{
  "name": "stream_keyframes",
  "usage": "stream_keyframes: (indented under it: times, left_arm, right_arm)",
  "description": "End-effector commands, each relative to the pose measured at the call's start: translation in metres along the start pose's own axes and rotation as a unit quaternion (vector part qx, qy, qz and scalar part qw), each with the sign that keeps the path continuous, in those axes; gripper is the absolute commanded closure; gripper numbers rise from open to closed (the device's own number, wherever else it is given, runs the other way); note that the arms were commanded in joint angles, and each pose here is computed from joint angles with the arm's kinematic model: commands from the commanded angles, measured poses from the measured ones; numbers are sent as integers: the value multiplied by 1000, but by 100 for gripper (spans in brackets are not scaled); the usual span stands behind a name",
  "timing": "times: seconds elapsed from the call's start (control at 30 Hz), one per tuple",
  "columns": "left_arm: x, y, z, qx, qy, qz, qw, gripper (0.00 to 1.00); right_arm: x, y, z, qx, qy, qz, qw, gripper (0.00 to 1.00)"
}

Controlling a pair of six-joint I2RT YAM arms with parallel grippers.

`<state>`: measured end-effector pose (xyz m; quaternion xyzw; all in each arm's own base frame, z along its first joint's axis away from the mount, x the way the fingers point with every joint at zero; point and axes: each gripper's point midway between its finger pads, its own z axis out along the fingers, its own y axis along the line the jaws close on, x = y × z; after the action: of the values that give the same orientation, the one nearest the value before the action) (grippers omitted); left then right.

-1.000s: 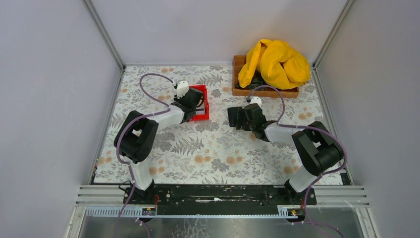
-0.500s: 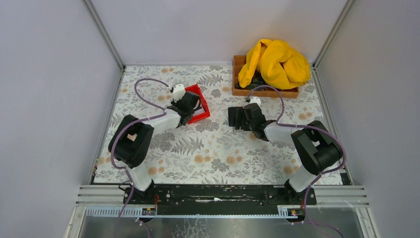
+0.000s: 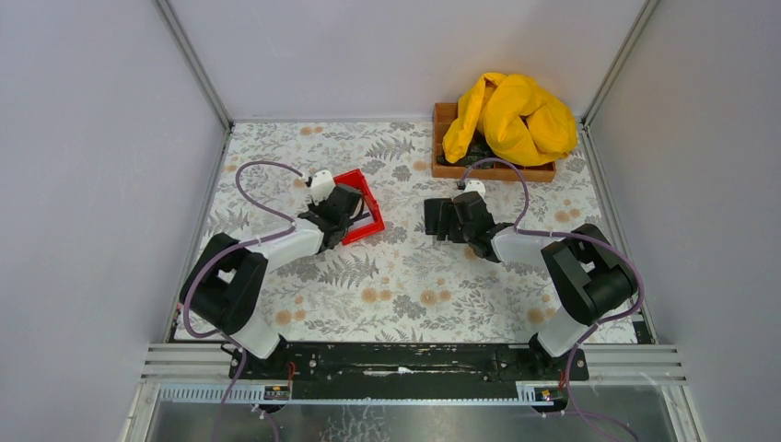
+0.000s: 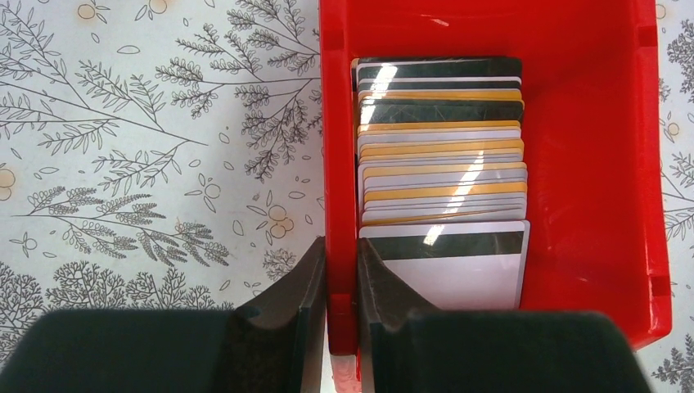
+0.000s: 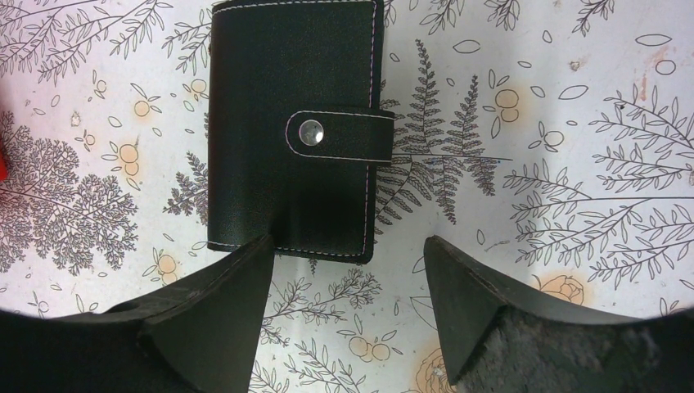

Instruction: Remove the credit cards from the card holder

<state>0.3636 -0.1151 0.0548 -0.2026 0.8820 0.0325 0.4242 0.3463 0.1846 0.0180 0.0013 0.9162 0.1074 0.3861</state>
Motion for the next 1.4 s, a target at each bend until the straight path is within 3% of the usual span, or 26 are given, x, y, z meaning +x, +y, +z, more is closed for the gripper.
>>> stream_keyframes:
  times: [0.0,0.1,0.27,0.53,0.77,0.97,1.13,1.37]
  left_arm:
    - [-2,-1,-10,-1,-9,-4,1000,81]
    - [-2,-4,-14,1,-13,2,1000,80]
    - [-7,-5,-20,3,-26,3,1000,59]
    - [-27,-5,-41,-5,-66,2,998,39]
    - [-60,-26,-83,34,-135,-1,990,1]
    - [-55,-50,-112,111,-162,1,980,0]
    - [-41,-54,-115,150,-170,16,974,1]
    - [-34,-58,-114,146,-177,41,972,1]
  right_arm:
    - [-13,8,-4,-8,-15,4,1000,25]
    - [-13,7,-4,-6,-15,4,1000,25]
    - [-14,7,-5,-6,-19,4,1000,25]
    - [-16,5,-7,-2,-24,2,1000,25]
    - [-35,-4,-18,23,-67,-4,997,27]
    - [-60,13,-19,61,-100,-64,991,29]
    - [-71,21,8,93,-81,-91,988,32]
    - [-74,10,24,144,-79,-108,981,71]
